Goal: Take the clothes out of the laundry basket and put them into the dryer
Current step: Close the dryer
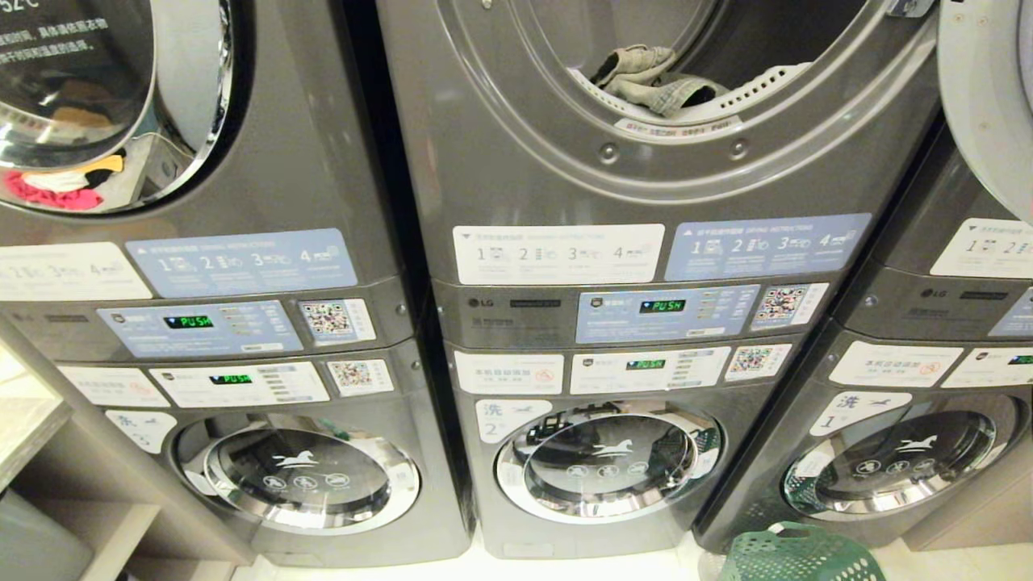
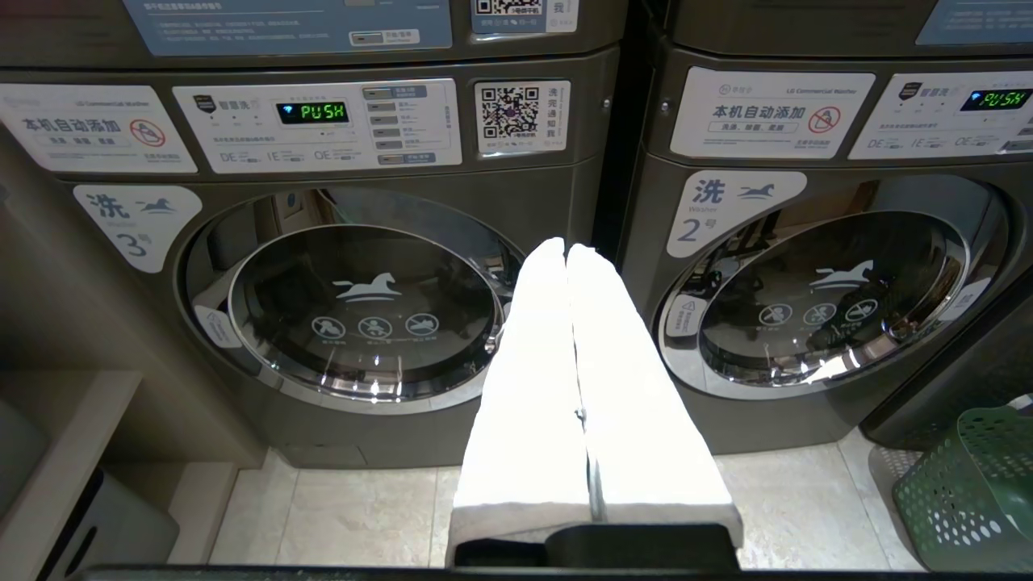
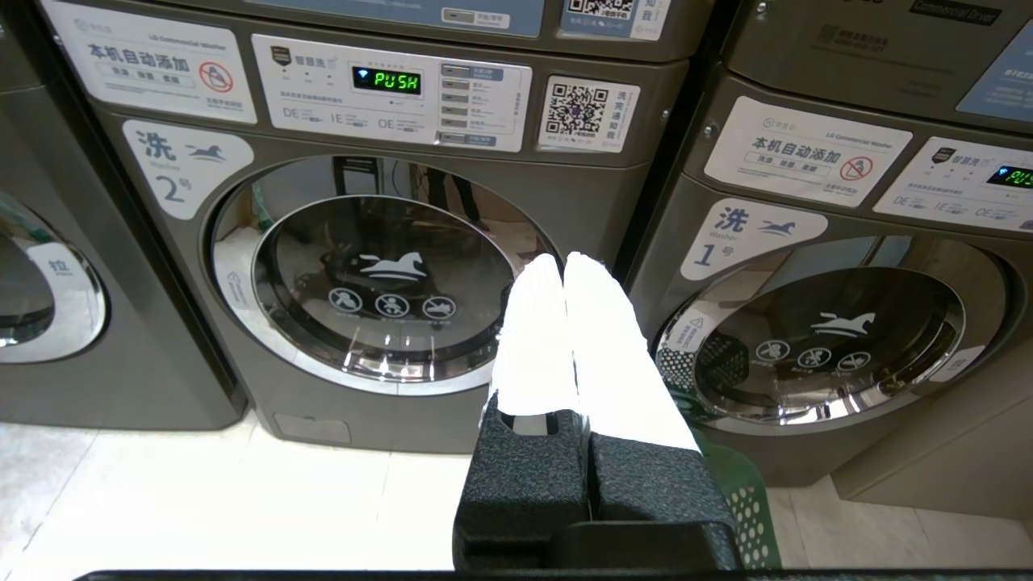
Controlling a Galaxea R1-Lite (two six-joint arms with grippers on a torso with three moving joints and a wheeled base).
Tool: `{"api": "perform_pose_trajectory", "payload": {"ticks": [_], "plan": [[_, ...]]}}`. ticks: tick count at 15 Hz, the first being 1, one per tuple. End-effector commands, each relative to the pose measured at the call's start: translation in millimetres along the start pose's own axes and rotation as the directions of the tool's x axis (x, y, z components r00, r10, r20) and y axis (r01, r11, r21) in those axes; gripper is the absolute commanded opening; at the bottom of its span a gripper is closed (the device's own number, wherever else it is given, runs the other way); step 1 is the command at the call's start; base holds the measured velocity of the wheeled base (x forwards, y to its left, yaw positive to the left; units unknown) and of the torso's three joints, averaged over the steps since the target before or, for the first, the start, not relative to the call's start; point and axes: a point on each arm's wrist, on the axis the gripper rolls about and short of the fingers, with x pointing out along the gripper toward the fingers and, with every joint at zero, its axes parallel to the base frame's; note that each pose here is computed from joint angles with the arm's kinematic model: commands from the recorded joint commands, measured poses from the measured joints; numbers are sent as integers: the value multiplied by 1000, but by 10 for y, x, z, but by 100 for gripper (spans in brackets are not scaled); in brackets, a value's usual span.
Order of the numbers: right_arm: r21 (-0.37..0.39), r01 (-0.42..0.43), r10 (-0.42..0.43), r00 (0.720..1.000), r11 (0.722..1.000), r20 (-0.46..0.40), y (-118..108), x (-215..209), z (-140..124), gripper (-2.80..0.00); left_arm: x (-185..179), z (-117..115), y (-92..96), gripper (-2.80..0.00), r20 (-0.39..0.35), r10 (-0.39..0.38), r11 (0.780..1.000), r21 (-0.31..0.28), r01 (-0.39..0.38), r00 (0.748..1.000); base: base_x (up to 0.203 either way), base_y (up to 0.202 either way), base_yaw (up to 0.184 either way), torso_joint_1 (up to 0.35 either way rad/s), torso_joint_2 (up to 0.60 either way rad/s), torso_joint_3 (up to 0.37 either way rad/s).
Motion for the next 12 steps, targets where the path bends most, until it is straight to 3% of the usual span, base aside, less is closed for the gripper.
{"api": "perform_pose_trajectory", "payload": {"ticks": [1, 8, 12], "plan": [[-1, -1, 1, 1000, 1000, -1, 0, 1, 1, -280, 0, -2, 0, -280, -1, 0, 1000, 3, 0, 1000, 0, 0, 0, 0, 0, 0], [12, 0, 0, 1000, 1000, -1, 0, 1, 1, -280, 1, -3, 0, -280, -1, 1, 1000, 0, -1, 1000, 0, 0, 0, 0, 0, 0], [-58, -4, 5, 1000, 998, 12, 0, 1, 14, -280, 0, 0, 0, -280, 0, 1, 1000, -1, -1, 1000, 0, 0, 0, 0, 0, 0]]}}
